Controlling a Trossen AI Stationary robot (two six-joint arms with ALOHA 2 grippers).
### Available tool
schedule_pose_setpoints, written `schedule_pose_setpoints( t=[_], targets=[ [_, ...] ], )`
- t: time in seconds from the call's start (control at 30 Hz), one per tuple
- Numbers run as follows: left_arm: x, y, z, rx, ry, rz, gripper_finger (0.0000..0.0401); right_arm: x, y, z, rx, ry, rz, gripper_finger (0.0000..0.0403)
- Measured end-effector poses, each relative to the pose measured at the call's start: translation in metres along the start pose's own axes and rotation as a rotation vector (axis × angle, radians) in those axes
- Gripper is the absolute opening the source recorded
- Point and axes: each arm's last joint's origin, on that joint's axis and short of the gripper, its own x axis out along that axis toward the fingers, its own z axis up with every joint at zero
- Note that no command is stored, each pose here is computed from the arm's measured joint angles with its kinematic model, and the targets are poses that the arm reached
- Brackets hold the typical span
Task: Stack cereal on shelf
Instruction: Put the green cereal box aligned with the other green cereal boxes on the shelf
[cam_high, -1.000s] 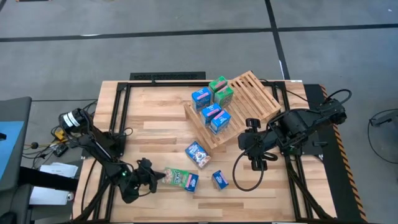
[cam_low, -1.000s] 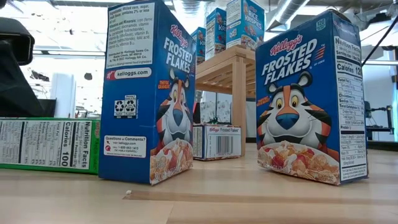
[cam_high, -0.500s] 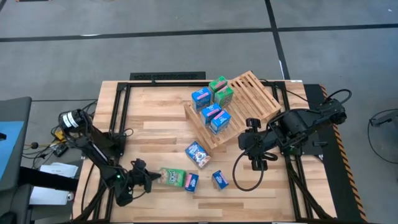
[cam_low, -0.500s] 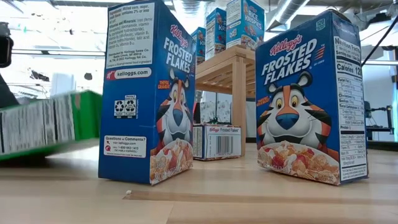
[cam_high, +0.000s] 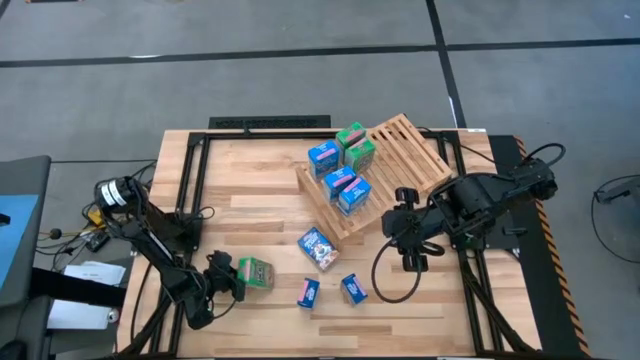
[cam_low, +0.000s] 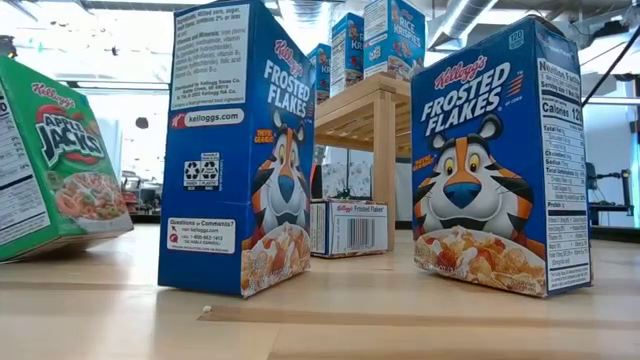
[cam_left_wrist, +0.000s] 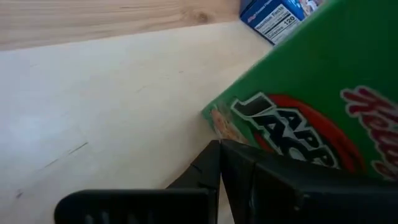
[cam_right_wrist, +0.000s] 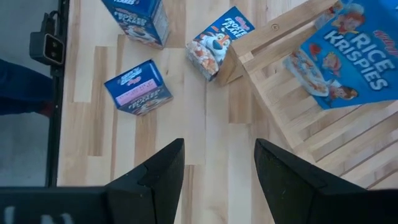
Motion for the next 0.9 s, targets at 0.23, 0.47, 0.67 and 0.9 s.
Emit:
schedule_pose_setpoints(
  t=[0.23, 0.47, 0.67, 0.9],
  targets=[
    [0.000, 0.000, 0.000, 0.010, -0.001, 0.002, 0.0000, 0.001, -0.006, 0.012, -0.122, -0.091, 0.006, 0.0218],
    [0.001, 0.000, 0.001, 0.026, -0.013, -0.003, 0.0000, 0.003, -0.034, 0.047, -0.310, -0.340, -0.023, 0.0221],
    [0.006, -0.002, 0.005, 0.041, -0.035, 0.010, 0.0000, 0.034, -0.053, 0.081, -0.391, -0.462, 0.052, 0.0249],
    [0.013, -0.006, 0.008, 0.084, -0.030, 0.025, 0.0000, 0.104, -0.063, 0.119, -0.467, -0.439, 0.149, 0.0287]
  ],
)
